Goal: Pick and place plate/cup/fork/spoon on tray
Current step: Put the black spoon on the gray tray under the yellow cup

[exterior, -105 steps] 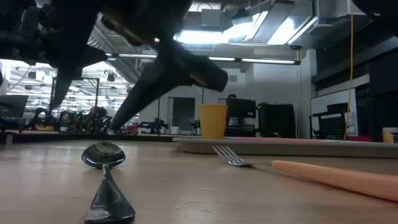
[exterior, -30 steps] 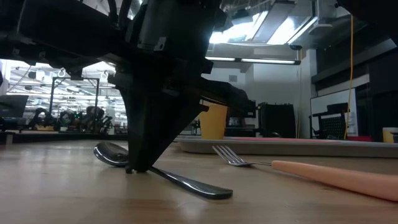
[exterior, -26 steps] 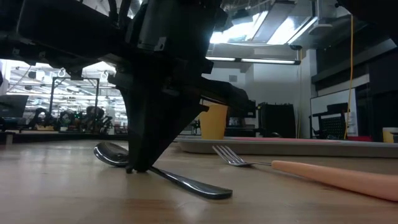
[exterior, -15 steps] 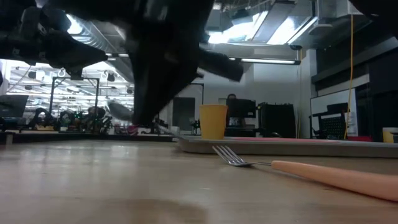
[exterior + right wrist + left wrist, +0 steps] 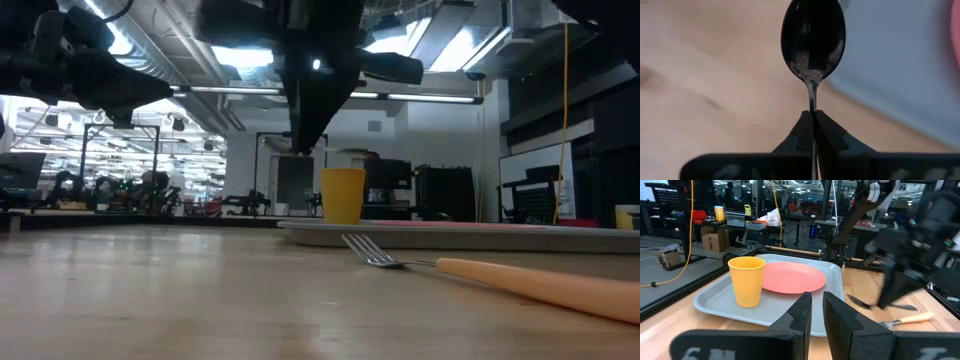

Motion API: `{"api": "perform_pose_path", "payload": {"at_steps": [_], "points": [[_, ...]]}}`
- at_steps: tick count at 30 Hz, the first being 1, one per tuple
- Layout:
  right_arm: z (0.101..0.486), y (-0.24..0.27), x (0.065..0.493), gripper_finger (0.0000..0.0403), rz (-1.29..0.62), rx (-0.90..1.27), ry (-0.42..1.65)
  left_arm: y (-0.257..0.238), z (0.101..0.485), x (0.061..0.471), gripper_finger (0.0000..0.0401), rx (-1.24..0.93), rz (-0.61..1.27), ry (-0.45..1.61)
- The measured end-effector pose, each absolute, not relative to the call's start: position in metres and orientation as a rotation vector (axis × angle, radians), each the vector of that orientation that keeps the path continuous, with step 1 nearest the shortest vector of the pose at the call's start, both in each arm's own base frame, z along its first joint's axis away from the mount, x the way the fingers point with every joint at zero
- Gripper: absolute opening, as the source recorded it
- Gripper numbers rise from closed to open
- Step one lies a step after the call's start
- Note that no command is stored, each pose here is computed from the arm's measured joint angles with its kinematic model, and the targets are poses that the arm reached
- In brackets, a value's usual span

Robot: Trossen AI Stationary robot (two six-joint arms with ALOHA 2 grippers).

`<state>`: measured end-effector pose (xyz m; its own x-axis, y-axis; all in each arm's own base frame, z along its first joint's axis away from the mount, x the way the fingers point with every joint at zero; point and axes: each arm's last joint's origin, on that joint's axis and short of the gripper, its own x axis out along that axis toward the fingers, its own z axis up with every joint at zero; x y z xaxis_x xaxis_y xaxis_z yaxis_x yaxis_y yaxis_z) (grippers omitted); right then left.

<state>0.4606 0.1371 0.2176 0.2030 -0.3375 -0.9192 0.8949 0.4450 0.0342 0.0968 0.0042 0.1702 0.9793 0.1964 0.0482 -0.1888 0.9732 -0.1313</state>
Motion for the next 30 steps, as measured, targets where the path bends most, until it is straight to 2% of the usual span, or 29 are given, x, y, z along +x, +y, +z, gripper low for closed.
{"api": "perform_pose_path", "payload": {"at_steps": [15,21,30], "points": [[0.238,0.043,0.470,0.0001,-0.939,0.569,1.103,0.004,0.170,0.097,0.0041,-0.127,0.194,-0.061],[0.230,0.017,0.473,0.0001,-0.976,0.589,1.110,0.004,0.170,0.097,0.0041,-0.127,0.194,-0.061],[0.205,-0.022,0.480,0.0001,-0.968,0.745,1.103,0.004,0.170,0.097,0.0041,-0.127,0.194,-0.061]]}}
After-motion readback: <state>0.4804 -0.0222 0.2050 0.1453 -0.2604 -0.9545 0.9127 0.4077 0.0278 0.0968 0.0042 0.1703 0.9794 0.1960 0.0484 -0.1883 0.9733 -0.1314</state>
